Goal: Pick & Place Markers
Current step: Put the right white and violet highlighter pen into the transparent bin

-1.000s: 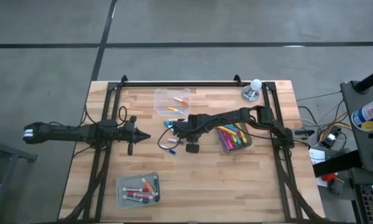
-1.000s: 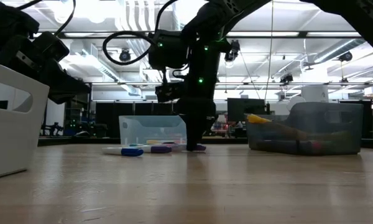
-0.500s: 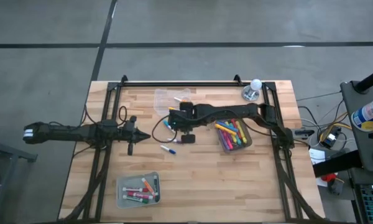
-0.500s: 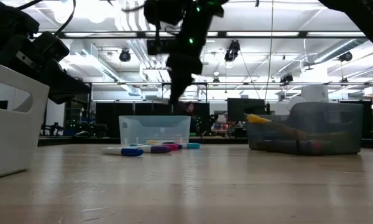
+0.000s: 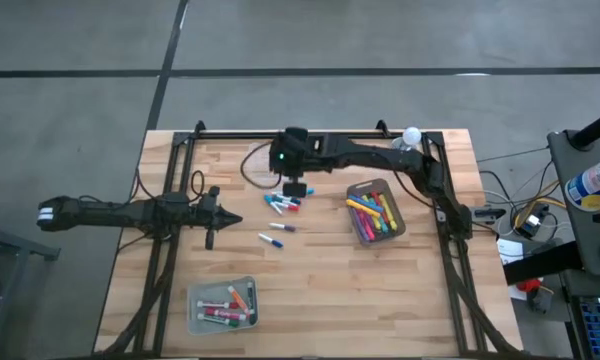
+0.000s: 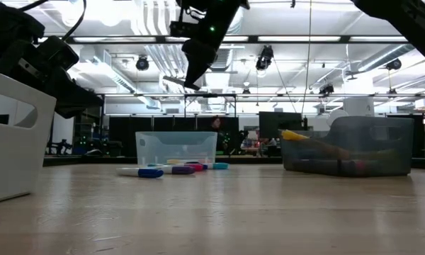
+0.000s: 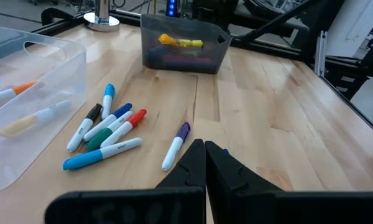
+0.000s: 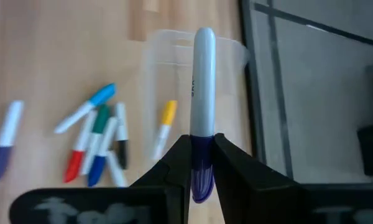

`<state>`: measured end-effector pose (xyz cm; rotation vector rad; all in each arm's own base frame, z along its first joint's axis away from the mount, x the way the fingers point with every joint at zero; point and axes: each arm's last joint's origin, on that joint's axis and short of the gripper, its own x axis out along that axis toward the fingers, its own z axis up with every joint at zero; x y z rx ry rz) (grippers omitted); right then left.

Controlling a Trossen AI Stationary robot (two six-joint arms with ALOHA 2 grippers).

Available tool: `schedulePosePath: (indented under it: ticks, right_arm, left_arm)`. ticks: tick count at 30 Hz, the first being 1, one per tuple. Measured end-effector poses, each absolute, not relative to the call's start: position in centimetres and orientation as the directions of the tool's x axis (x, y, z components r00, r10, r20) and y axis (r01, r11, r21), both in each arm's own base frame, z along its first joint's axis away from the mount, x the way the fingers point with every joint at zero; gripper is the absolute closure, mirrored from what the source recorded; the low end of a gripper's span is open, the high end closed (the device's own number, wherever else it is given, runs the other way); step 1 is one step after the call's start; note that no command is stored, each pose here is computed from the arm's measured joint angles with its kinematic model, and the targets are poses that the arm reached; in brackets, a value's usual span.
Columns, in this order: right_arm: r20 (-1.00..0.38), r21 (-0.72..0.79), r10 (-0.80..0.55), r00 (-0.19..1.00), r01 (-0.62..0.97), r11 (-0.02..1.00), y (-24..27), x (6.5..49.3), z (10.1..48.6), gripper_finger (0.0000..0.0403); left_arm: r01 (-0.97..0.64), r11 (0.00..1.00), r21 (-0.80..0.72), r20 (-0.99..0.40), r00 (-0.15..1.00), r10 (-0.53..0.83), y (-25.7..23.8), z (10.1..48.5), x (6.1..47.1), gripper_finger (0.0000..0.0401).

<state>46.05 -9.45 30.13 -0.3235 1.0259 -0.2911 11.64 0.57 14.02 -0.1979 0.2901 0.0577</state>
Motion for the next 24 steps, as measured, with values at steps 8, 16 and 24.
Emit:
schedulePosePath:
  ticks: [8,16,24]
  right_arm:
    - [-0.755,-0.364,-0.396,0.523,0.168,0.916,-14.6,45.4,30.1,0.0353]
    - [-0.754,-0.233,-0.337,0.563,0.25,0.94,-17.8,45.0,27.9,0.0353]
    - [-0.814,-0.215,-0.307,0.493,0.234,0.948,-18.6,45.8,23.6,0.0353]
  left_arm:
    - [-0.085,0.979,-0.185,-0.29,0.957,0.028,0.6,14.0,11.6,0.0401]
    - [-0.085,0.979,-0.185,-0.29,0.957,0.028,0.6,14.0,11.6,0.0401]
    - [-0.085,0.979,-0.185,-0.29,0.957,0.028,0.6,14.0,11.6,0.0401]
